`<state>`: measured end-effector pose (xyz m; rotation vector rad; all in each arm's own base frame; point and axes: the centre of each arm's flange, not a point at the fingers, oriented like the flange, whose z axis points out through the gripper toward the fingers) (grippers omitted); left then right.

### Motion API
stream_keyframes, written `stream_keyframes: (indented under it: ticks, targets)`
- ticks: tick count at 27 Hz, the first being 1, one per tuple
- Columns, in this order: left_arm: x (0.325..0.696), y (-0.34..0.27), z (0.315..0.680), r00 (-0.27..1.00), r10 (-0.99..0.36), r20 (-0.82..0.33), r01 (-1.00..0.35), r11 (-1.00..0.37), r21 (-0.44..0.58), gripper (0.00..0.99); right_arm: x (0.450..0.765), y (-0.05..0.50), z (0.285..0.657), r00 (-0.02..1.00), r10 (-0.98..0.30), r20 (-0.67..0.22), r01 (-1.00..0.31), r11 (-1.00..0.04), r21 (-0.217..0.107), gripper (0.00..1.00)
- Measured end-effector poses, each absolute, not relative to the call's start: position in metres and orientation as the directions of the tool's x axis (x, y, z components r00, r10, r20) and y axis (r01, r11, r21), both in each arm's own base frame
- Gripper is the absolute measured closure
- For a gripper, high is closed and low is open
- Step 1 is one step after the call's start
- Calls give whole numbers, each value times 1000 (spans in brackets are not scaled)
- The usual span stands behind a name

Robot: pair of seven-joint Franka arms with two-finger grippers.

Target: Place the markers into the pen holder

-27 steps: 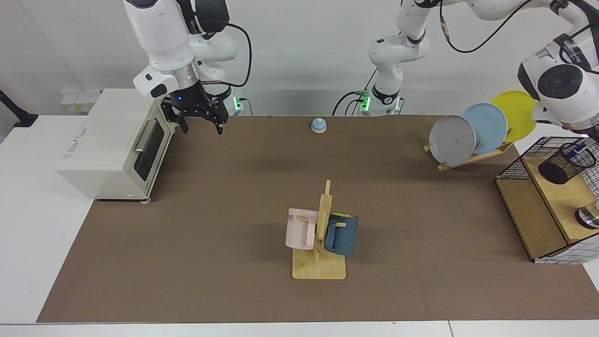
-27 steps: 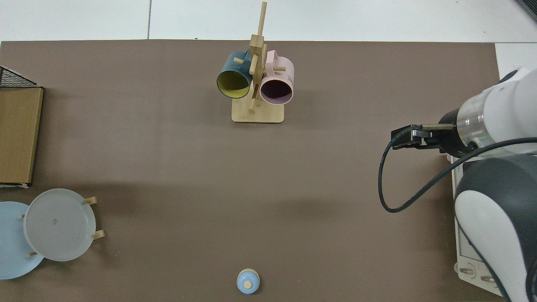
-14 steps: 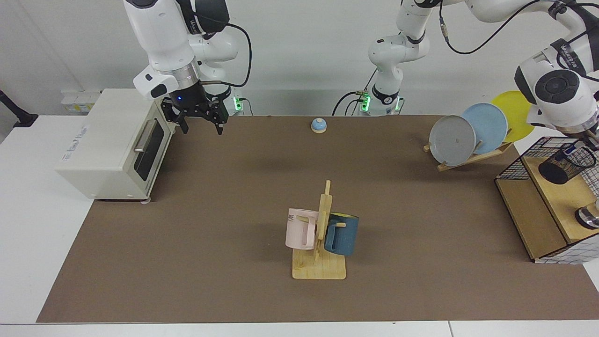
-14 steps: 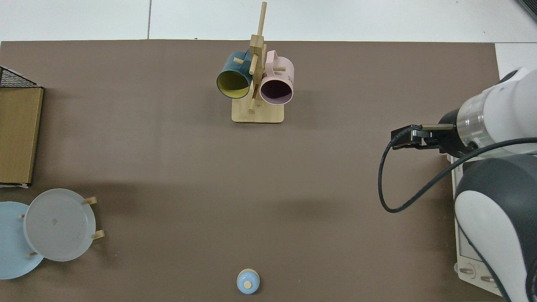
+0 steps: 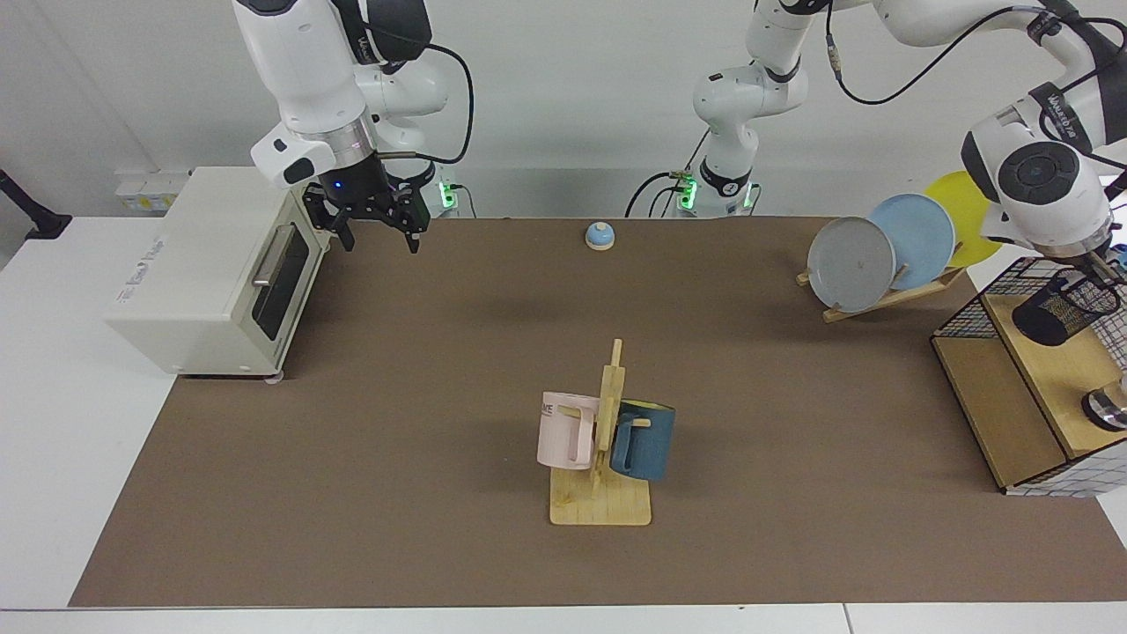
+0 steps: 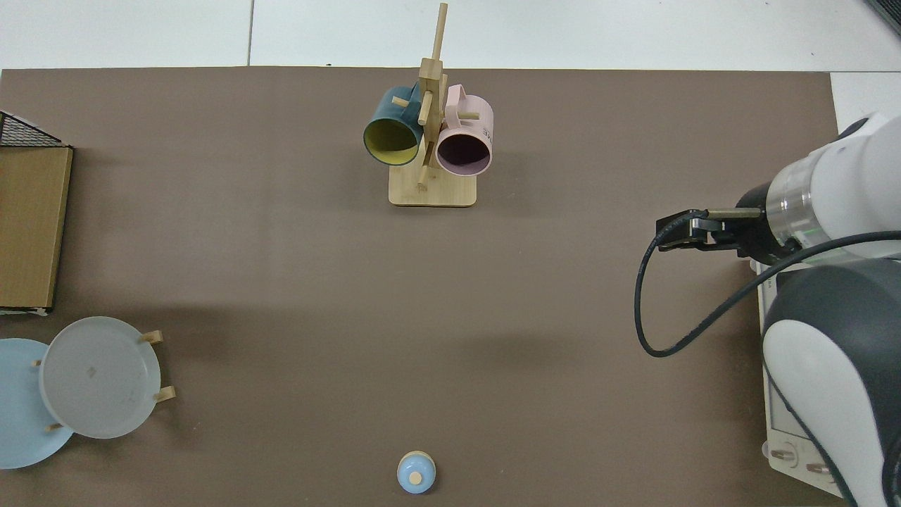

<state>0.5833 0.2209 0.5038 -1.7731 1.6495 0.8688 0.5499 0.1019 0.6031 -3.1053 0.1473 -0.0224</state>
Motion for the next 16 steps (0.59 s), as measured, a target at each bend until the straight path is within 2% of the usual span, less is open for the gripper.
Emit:
stream_keyframes:
  ticks: [14, 16]
  targets:
    - [583, 222, 502, 32, -634, -773, -996, -84, 28, 819, 550, 102, 603, 995, -95, 13, -94, -995, -33, 4]
    - [583, 222, 502, 32, -634, -772, -996, -83, 28, 762, 550, 102, 603, 995, -95, 13, -94, -995, -33, 4]
